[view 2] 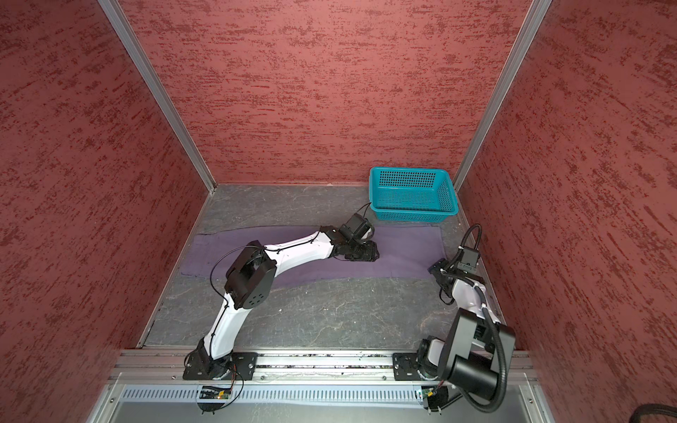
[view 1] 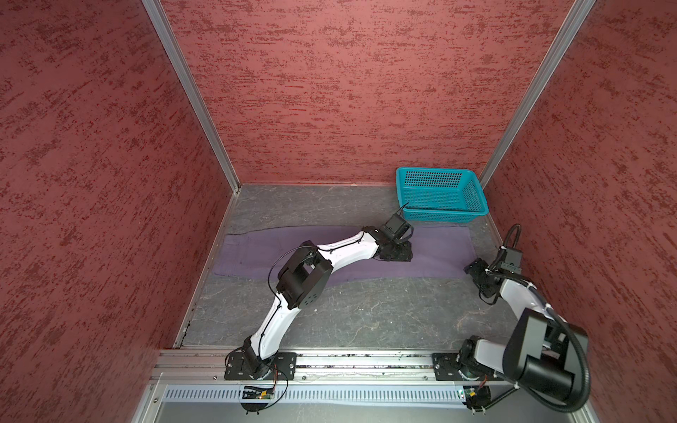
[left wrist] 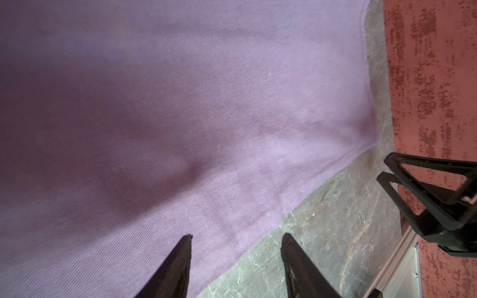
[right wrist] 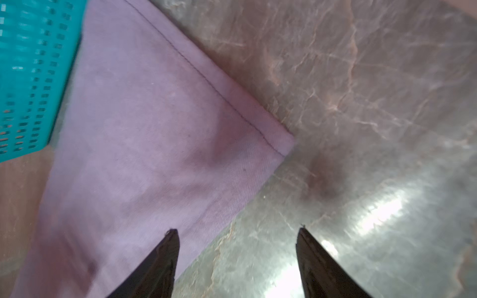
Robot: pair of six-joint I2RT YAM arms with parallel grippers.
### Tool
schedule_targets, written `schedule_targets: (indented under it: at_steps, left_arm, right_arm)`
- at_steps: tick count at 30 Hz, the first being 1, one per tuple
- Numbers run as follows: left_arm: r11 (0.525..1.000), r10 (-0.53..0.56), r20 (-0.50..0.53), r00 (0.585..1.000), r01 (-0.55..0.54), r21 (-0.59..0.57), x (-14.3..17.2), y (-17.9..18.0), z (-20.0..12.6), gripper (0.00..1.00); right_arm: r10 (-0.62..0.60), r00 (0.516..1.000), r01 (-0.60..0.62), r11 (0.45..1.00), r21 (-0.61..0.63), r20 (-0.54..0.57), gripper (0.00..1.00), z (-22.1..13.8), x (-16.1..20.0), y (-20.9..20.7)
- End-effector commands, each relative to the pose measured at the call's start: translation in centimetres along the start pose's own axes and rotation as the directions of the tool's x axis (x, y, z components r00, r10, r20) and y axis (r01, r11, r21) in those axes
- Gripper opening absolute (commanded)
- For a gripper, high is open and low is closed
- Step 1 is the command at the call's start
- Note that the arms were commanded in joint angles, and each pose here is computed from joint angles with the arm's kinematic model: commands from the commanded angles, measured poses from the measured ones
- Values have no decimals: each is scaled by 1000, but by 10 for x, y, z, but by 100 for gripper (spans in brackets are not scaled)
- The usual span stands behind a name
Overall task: Fold and stack the trousers
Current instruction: Fold the trousers at the center of the table.
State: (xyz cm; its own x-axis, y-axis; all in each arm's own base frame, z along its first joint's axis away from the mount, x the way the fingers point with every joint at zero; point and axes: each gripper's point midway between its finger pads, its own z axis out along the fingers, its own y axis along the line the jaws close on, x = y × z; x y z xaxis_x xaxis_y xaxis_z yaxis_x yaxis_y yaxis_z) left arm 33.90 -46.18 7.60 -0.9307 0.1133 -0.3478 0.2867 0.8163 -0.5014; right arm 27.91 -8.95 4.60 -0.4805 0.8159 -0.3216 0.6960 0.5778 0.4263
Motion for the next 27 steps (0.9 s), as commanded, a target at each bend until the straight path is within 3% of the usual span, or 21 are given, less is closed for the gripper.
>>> schedule_targets:
  at_steps: [1, 11, 14, 17, 20, 27]
  left_arm:
    - [999, -33, -21, 999, 33, 6, 5, 3, 14, 56]
    - [998, -65, -49, 997, 65, 8, 15, 8, 28, 56]
    - [998, -68, -62, 996, 69, 14, 17, 10, 31, 56]
    - [997, -67, -69, 995, 69, 27, 17, 10, 33, 56]
    - [997, -64, -76, 995, 67, 43, 14, 10, 34, 56]
    - [995, -58, -69, 996, 63, 75, 2, 9, 25, 55]
  right_arm:
    - [8, 1000, -8, 1000, -11, 28, 73, 9, -10, 2]
    - [33, 999, -33, 999, -3, -11, 70, 43, -22, 4]
    - [48, 997, -51, 998, -43, -53, 53, 54, -20, 12]
    - [67, 995, -70, 997, -40, -74, 24, 61, -20, 12]
    - [81, 993, -82, 997, -15, -82, 2, 64, -20, 9]
    - [63, 998, -62, 997, -37, 15, 0, 40, -50, 26]
